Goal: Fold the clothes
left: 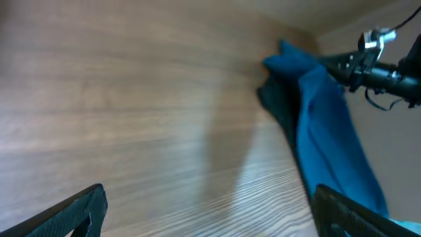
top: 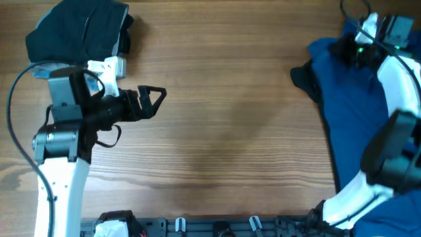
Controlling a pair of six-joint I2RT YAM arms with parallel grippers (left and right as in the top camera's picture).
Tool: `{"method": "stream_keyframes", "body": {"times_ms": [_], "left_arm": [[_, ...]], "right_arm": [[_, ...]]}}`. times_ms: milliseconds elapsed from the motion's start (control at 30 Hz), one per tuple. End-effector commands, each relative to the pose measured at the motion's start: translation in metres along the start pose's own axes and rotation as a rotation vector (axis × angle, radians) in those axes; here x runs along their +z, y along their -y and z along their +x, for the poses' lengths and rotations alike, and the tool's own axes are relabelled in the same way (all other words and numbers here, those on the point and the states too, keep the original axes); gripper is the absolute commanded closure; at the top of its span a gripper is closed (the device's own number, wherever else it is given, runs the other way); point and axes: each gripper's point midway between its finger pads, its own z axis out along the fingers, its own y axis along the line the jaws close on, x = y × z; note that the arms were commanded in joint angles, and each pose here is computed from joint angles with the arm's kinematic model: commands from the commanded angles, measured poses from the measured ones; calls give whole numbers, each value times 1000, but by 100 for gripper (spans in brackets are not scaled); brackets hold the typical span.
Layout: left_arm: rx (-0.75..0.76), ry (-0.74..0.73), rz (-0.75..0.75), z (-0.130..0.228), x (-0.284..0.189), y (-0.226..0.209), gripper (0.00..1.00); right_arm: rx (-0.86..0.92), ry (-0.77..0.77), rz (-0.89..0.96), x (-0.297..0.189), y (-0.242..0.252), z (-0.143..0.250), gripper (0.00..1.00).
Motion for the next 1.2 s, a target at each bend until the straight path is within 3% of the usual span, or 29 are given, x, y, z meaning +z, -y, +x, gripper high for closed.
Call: {"method": "stream_keyframes", "body": {"times_ms": [0, 33, 67, 133, 233, 267, 300, 333, 400, 433, 600, 733, 767, 833, 933, 1100, 1167], "left_arm": [[146, 157, 82, -28, -46, 52, 0], [175, 215, 35, -37, -59, 54, 0], [220, 374, -131, -60, -96, 52, 0], [235, 519, -282, -76, -135, 49, 0], [264, 694, -440, -87, -191, 53, 0], [283, 722, -466, -87, -202, 56, 0], [312, 746, -492, -87, -212, 59, 0], [320, 756, -504, -86, -215, 59, 0], [331, 753, -529, -85, -218, 57, 0], [333, 743, -536, -84, -216, 55, 0], [309, 493, -390, -65, -158, 48, 4], [262, 45, -100, -27, -58, 39, 21], [229, -42, -77, -21, -33, 31, 32], [267, -212, -16, -7, 28, 21, 57], [295, -345, 41, 13, 110, 12, 93], [365, -404, 99, 48, 230, -9, 96], [366, -403, 100, 57, 255, -21, 96]], "right_arm": [[-286, 43, -273, -43, -140, 4, 96], [-338, 32, -312, -47, -172, 16, 96], [-453, -43, -407, -44, -245, 66, 96], [-528, -158, -485, -36, -299, 126, 96], [-689, -424, -566, -32, -367, 267, 95], [-763, -512, -587, -39, -381, 318, 85], [-862, -572, -603, -50, -391, 364, 53], [-904, -560, -548, -50, -392, 380, 38], [-889, -448, -331, -42, -376, 364, 20], [-823, -386, -216, -41, -360, 336, 19], [-426, -203, -14, -79, -287, 204, 21], [-163, -44, 96, -125, -215, 123, 32], [-93, -14, 146, -136, -192, 109, 34], [25, 6, 223, -149, -155, 96, 40], [107, -9, 259, -155, -129, 92, 44], [88, -37, 281, -151, -121, 95, 45], [79, -55, 289, -149, -119, 97, 45]]}}
